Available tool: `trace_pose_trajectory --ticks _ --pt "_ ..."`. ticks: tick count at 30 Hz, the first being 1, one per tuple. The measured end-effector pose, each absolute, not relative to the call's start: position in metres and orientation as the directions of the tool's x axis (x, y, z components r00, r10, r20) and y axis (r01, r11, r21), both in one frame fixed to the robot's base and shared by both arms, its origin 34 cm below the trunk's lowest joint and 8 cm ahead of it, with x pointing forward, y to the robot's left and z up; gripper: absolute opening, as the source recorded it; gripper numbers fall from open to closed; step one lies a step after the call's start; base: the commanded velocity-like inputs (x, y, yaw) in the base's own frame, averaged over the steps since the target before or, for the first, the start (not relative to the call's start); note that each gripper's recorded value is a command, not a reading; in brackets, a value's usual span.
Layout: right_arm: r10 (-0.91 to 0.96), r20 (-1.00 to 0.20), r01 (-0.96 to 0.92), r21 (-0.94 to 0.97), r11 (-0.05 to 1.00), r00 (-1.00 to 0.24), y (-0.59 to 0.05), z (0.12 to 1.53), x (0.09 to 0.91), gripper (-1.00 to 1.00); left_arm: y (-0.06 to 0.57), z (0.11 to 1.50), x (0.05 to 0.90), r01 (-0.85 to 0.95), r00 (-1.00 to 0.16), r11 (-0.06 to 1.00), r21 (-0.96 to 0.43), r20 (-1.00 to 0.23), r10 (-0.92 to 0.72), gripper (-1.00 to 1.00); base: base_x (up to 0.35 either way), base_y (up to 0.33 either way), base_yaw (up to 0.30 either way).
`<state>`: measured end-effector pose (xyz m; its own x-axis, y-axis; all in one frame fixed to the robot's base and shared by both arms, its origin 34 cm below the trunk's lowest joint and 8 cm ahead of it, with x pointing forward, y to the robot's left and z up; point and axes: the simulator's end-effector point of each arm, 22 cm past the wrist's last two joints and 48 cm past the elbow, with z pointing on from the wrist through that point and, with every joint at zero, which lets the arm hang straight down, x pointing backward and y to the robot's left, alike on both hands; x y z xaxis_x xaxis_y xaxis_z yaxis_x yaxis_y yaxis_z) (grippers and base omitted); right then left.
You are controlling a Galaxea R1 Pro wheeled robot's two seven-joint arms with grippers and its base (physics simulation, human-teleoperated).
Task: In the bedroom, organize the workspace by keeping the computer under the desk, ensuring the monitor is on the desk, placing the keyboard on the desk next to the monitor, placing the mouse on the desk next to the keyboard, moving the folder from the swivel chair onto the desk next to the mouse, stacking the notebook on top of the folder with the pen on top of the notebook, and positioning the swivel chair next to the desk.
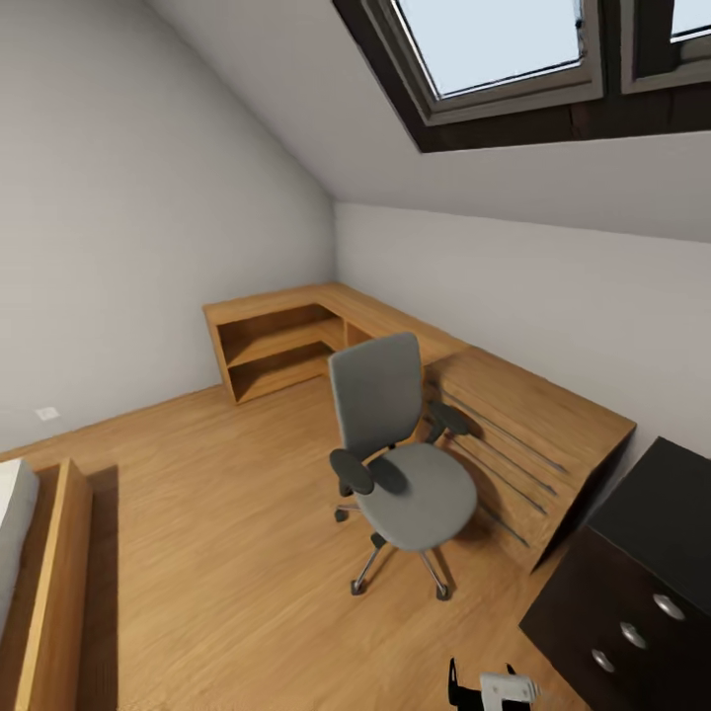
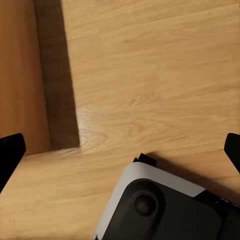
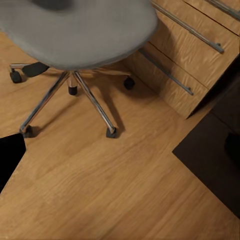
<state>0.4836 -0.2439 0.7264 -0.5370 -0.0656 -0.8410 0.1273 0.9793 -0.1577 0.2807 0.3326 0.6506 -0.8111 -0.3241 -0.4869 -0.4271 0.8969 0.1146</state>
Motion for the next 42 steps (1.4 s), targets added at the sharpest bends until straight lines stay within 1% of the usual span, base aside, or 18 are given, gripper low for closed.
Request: trace_pose_trajectory --ticks 5,15,24,31,42 --pt "-0.058 -0.857 0.134 -0.146 0.980 -0.512 -0.242 0.731 0.485 1.00 0.333 0.651 0.281 -0.427 -0.811 0.897 0.114 -0.487 -0.324 1.00 0.000 0.000 0.288" --pt "-0.056 -0.859 0.138 -0.146 0.980 -0.508 -0.244 0.732 0.485 1.00 0.333 0.651 0.281 -0.427 -0.811 0.897 0.115 -0.487 -0.324 1.00 0.006 0.003 0.288" --pt "-0.058 -0.859 0.136 -0.146 0.980 -0.509 -0.243 0.732 0.485 1.00 0.333 0.651 0.281 -0.427 -0.810 0.897 0.114 -0.489 -0.323 1.00 0.206 0.171 0.288" --pt "-0.050 -0.862 0.147 -0.142 0.979 -0.504 -0.244 0.734 0.486 1.00 0.332 0.651 0.282 -0.427 -0.810 0.897 0.113 -0.489 -0.324 1.00 0.028 0.011 0.271" --pt "-0.047 -0.870 0.151 -0.138 0.979 -0.491 -0.244 0.739 0.490 1.00 0.332 0.653 0.286 -0.428 -0.803 0.897 0.107 -0.500 -0.324 1.00 0.019 0.004 0.208"
